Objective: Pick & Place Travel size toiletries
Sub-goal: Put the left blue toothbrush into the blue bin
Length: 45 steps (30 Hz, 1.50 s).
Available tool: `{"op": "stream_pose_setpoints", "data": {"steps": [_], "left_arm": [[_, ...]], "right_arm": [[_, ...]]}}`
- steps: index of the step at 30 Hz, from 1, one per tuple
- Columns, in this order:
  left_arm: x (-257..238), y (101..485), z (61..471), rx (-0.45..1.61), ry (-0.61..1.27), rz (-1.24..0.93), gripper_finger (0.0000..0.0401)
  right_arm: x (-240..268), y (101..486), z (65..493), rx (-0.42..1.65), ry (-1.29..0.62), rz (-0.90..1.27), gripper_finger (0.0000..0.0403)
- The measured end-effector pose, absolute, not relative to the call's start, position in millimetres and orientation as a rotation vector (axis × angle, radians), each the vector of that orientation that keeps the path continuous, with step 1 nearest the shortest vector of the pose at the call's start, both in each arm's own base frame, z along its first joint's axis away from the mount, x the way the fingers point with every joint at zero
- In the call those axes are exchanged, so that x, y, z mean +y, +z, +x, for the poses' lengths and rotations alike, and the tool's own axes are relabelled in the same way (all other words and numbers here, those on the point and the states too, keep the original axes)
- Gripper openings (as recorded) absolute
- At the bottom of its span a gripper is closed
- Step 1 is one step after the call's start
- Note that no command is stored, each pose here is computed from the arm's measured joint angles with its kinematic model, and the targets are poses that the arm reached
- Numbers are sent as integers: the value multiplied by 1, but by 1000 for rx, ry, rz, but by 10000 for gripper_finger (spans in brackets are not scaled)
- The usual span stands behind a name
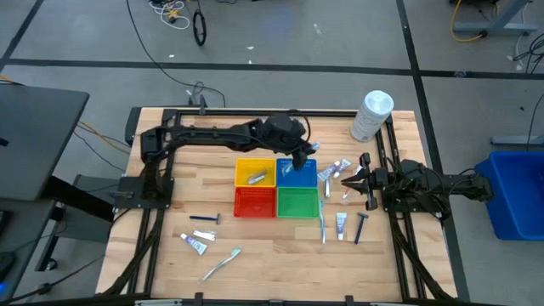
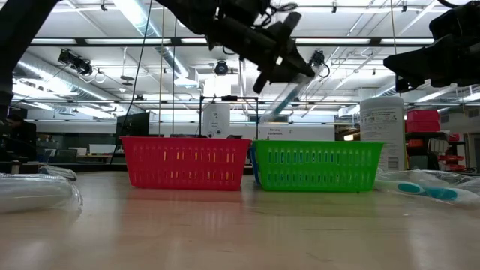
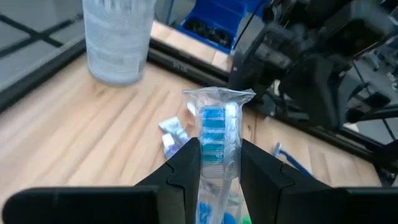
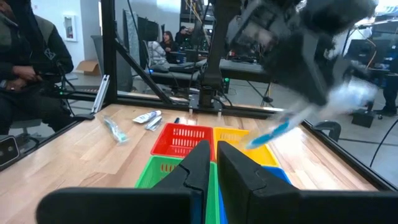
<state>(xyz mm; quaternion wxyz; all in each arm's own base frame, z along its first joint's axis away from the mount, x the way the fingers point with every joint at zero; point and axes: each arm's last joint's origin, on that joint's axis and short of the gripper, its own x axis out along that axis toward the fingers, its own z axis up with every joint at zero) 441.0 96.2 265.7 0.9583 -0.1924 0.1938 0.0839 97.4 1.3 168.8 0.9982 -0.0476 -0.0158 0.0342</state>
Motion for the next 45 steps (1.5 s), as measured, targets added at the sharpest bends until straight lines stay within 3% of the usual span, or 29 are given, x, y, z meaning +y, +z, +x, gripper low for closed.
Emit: {"op": "stream_pose_setpoints", "data": {"steps": [24, 45], "left_arm": [[100, 217, 455, 482, 218, -483, 103], [100, 216, 456, 485, 230, -480, 116]], "right_arm": [[1, 169, 97, -31, 68, -95, 40], [1, 169, 97, -31, 69, -95, 41]]}}
